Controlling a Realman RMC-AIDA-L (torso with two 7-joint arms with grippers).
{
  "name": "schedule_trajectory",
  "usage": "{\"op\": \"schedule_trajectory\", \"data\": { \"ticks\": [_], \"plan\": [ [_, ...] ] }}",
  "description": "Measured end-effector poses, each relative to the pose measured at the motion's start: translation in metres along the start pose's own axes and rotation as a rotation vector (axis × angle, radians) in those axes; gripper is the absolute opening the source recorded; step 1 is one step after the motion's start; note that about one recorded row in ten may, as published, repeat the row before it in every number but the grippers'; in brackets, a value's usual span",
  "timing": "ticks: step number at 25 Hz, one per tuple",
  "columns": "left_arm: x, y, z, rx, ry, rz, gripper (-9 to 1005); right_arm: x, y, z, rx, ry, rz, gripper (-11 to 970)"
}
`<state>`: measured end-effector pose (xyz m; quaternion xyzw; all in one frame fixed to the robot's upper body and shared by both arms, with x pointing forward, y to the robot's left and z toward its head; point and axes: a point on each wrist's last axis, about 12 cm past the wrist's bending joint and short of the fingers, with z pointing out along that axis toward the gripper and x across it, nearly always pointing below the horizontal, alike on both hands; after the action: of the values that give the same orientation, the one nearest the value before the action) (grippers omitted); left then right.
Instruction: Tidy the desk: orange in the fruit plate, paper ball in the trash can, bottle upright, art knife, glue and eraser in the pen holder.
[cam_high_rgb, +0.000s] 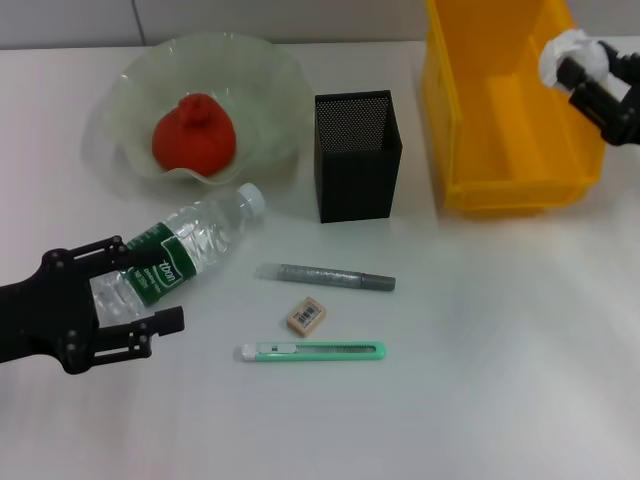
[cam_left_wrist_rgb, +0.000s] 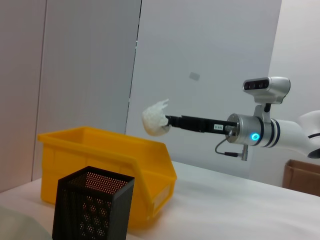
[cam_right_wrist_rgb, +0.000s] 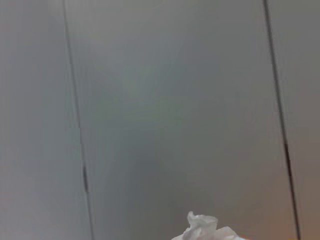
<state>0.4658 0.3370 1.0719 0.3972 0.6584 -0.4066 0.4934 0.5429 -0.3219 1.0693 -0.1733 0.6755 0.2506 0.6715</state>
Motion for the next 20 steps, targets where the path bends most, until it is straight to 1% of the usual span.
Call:
{"op": "schedule_trajectory", "data": {
  "ticks": [9, 14, 17, 19, 20],
  "plan": [
    [0.001, -0.001, -0.001, -0.002, -0.002, -0.002, 784, -0.002, -0.002, 0.005, 0.012, -0.001, -0.019, 620],
    [0.001, -0.001, -0.001, -0.002, -0.001, -0.002, 784, -0.003, -0.003, 0.004, 0.025, -0.017, -0.011, 826],
    [0.001, -0.001, -0.001, -0.002, 0.000, -0.002, 784, -0.008, -0.003, 0.001, 0.040, -0.086, 0.042, 825],
    [0.001, -0.001, -0.001, -0.003, -0.001, -0.001, 784, -0.013, 0.000, -0.003, 0.007, -0.138, 0.088, 824],
    [0.001, 0.000, 0.000, -0.003, -0.001, -0.001, 784, -0.016, 0.003, -0.005, -0.031, -0.158, 0.109, 824]
  ]
}}
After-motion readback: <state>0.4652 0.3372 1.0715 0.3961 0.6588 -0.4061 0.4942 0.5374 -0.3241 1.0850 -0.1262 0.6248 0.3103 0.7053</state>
